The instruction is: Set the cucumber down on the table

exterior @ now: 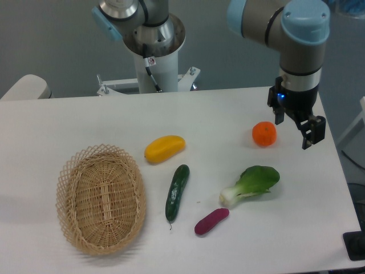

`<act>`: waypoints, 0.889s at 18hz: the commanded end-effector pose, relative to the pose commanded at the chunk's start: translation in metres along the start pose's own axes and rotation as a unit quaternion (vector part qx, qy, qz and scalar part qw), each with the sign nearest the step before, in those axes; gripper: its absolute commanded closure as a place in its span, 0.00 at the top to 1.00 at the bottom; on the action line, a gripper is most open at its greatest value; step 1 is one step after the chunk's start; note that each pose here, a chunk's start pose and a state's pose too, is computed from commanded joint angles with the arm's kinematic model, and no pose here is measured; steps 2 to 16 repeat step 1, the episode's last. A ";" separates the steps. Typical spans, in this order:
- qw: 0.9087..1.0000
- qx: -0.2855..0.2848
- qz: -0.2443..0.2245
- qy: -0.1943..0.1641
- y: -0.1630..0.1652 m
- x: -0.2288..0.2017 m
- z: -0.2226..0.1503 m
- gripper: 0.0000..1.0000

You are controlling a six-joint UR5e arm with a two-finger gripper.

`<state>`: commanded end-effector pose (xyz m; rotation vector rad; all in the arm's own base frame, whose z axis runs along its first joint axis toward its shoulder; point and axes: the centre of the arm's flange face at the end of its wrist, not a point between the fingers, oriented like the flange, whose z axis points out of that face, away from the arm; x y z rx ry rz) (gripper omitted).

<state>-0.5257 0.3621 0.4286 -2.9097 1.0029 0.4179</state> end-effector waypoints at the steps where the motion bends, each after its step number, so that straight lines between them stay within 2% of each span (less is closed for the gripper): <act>1: 1.000 0.000 0.000 0.000 0.000 0.000 0.000 1.00; 16: 1.000 0.000 0.000 0.000 0.000 0.000 0.000 1.00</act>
